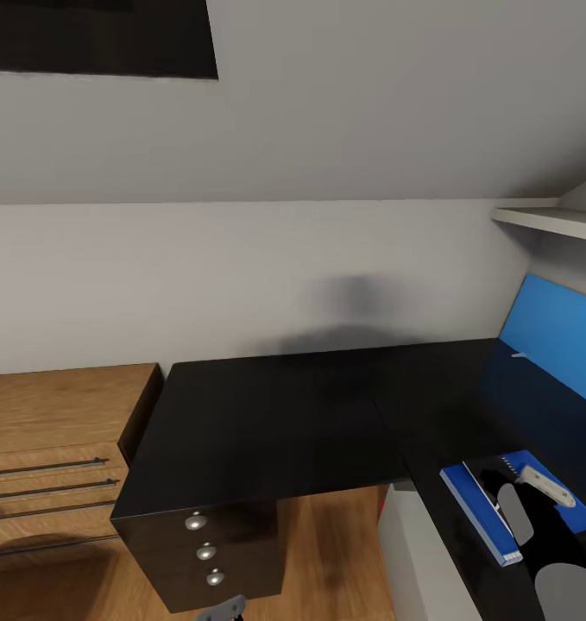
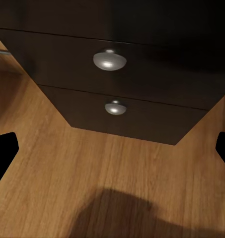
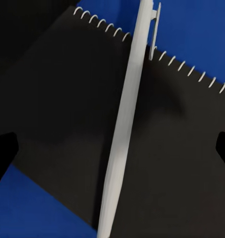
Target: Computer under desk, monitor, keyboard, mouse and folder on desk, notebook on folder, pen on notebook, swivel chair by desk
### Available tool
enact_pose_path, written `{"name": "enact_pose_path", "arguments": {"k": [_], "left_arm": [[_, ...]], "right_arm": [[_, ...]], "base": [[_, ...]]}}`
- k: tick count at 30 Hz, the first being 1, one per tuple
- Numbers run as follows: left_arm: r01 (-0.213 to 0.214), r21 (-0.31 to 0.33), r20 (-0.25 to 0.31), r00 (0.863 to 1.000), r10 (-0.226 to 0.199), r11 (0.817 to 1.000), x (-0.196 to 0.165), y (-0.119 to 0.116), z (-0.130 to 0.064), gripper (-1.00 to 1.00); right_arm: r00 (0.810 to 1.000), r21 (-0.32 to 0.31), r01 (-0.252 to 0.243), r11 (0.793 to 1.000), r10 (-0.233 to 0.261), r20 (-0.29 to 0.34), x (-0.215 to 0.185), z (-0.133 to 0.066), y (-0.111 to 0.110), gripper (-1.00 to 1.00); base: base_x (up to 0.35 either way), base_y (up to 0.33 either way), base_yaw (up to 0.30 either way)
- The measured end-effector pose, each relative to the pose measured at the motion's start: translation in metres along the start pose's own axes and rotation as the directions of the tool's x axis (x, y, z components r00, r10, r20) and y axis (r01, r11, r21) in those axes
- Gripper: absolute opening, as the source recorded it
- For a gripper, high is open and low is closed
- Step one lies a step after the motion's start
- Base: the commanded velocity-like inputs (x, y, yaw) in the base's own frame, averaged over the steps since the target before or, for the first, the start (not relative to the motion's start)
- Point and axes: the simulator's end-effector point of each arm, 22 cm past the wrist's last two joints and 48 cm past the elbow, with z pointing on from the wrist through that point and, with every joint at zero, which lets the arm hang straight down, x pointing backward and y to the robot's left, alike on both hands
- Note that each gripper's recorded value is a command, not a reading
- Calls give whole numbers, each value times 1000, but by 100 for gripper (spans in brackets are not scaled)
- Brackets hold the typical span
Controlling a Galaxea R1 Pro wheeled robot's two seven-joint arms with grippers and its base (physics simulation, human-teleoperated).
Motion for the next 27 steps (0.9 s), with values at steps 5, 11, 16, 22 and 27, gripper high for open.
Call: {"name": "enact_pose_path", "arguments": {"k": [5, 11, 16, 22, 27], "left_arm": [[1, 1, -1, 1000, -1, 1000, -1, 0, -1, 100], [-2, 1, -3, 1000, 2, 1000, -4, 2, -6, 100], [-5, -1, -6, 1000, 5, 1000, -6, 4, -11, 100], [-6, -3, -8, 1000, 6, 1000, -10, 6, -16, 100], [-22, -16, -20, 1000, 21, 1000, -5, 13, -19, 100]], "right_arm": [[999, -17, -13, 1000, 14, 47, -22, -7, 7, 100], [997, -28, -21, 999, 23, 75, -40, -18, 10, 100], [996, -31, -23, 999, 25, 80, -47, -24, 11, 100], [995, -39, -26, 999, 29, 91, -57, -32, 13, 100], [990, -87, -45, 995, 56, 130, -74, -52, 36, 100]], "base": [[0, 0, 0], [0, 0, 0], [0, 0, 0], [0, 0, 0], [0, 0, 0]]}}
